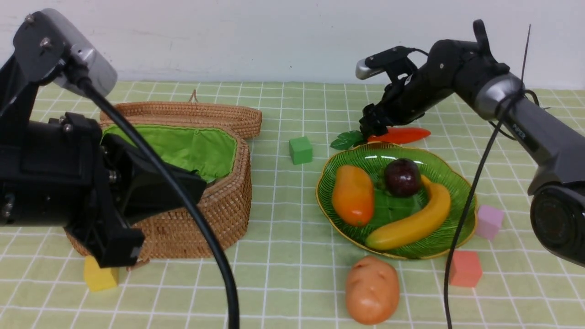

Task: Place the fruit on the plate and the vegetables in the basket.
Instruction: Use the right arm to grab a carrot and put it into the left basket

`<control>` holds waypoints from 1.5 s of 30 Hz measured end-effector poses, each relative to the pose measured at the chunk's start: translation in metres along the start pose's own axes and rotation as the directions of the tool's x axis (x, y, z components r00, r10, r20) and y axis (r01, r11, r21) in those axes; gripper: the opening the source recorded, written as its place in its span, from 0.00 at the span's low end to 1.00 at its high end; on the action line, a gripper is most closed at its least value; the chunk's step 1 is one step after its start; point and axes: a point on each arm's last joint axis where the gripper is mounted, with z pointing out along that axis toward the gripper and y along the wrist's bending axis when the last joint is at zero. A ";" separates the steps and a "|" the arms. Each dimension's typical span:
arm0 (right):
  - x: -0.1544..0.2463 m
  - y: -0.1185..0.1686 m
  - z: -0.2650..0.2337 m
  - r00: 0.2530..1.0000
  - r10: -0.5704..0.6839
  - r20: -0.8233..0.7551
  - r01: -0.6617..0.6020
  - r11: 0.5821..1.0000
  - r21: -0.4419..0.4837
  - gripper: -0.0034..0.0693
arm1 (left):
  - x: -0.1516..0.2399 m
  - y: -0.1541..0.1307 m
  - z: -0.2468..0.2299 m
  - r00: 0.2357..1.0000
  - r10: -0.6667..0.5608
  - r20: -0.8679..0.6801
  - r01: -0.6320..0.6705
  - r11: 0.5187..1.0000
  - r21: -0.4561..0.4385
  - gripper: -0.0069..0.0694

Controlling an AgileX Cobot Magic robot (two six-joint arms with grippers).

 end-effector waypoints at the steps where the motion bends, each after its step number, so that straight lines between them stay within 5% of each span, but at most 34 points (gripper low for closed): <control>1: -0.001 0.002 0.000 0.999 -0.039 0.003 0.039 0.999 -0.001 0.77 | 0.000 0.000 0.000 1.000 0.000 0.002 0.000 1.000 -0.003 0.07; 13: -0.003 -0.001 0.000 0.988 -0.152 0.014 0.151 0.987 0.046 0.77 | 0.000 0.000 0.000 1.000 0.000 0.003 0.000 1.000 -0.005 0.07; 33: 0.016 -0.036 0.016 0.991 0.126 0.040 -0.131 0.982 0.137 0.77 | 0.001 -0.001 0.000 1.000 0.000 -0.006 0.000 1.000 0.009 0.07; 45: 0.028 -0.062 0.010 0.999 0.022 -0.032 -0.015 0.976 0.216 0.77 | 0.001 -0.001 0.000 1.000 0.000 -0.007 0.000 1.000 0.011 0.07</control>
